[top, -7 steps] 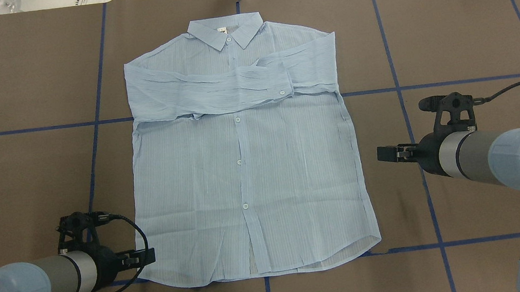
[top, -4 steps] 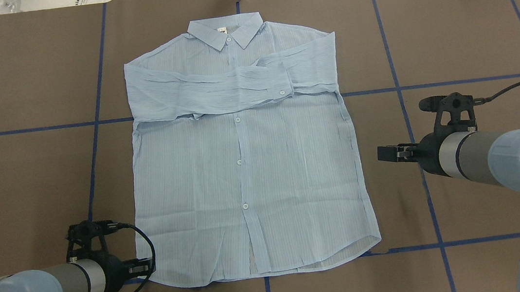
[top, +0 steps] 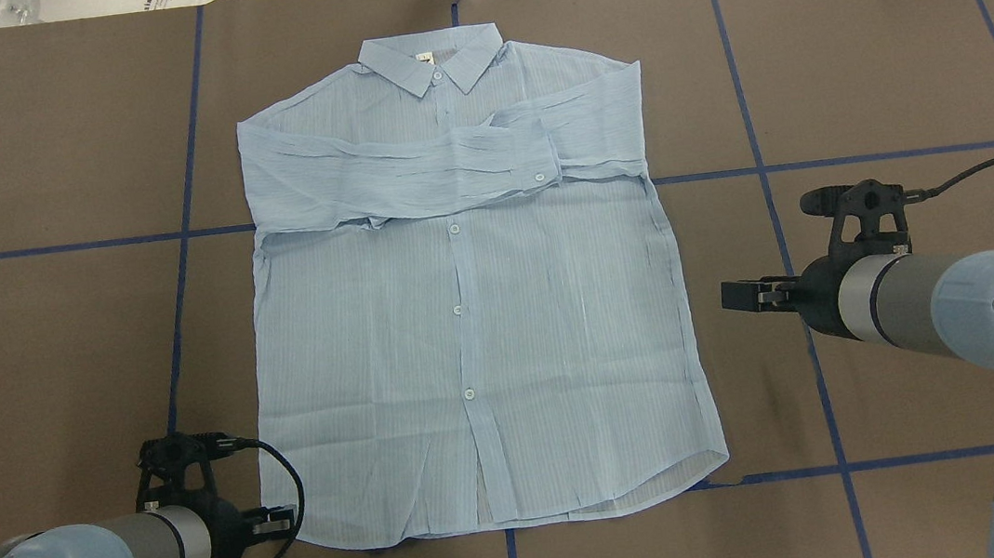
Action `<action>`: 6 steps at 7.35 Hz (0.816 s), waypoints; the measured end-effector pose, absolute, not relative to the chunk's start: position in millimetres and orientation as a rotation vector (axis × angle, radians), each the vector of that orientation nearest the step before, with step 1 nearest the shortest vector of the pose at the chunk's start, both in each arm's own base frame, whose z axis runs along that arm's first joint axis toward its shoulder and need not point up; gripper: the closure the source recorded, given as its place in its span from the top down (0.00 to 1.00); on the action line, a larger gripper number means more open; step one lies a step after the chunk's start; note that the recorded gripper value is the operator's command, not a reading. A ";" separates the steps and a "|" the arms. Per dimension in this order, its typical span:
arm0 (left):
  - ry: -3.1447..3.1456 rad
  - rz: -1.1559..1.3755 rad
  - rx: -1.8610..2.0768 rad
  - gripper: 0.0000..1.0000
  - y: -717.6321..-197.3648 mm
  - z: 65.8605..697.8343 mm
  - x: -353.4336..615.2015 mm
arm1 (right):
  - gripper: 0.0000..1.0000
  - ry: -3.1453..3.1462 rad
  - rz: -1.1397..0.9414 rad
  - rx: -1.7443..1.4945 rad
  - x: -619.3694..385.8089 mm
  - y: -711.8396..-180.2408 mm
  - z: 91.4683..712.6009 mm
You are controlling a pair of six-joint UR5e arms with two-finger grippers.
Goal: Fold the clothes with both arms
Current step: 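Position both grippers at the hem corners and grasp the hem edges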
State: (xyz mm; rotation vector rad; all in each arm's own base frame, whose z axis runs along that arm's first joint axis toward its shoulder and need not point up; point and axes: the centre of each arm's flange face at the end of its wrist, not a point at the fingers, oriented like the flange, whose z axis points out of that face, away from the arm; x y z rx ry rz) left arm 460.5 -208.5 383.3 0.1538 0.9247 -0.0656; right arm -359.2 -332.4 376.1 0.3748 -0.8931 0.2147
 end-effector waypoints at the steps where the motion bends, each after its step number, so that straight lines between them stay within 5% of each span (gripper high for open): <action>1: 0.925 -0.059 0.150 0.46 -205.2 383.5 462.3 | 1.00 -0.892 0.215 0.376 -359.8 -332.1 376.4; 6: 0.923 -0.043 0.141 0.29 -198.1 384.6 466.7 | 1.00 -0.888 0.212 0.380 -363.6 -329.9 377.5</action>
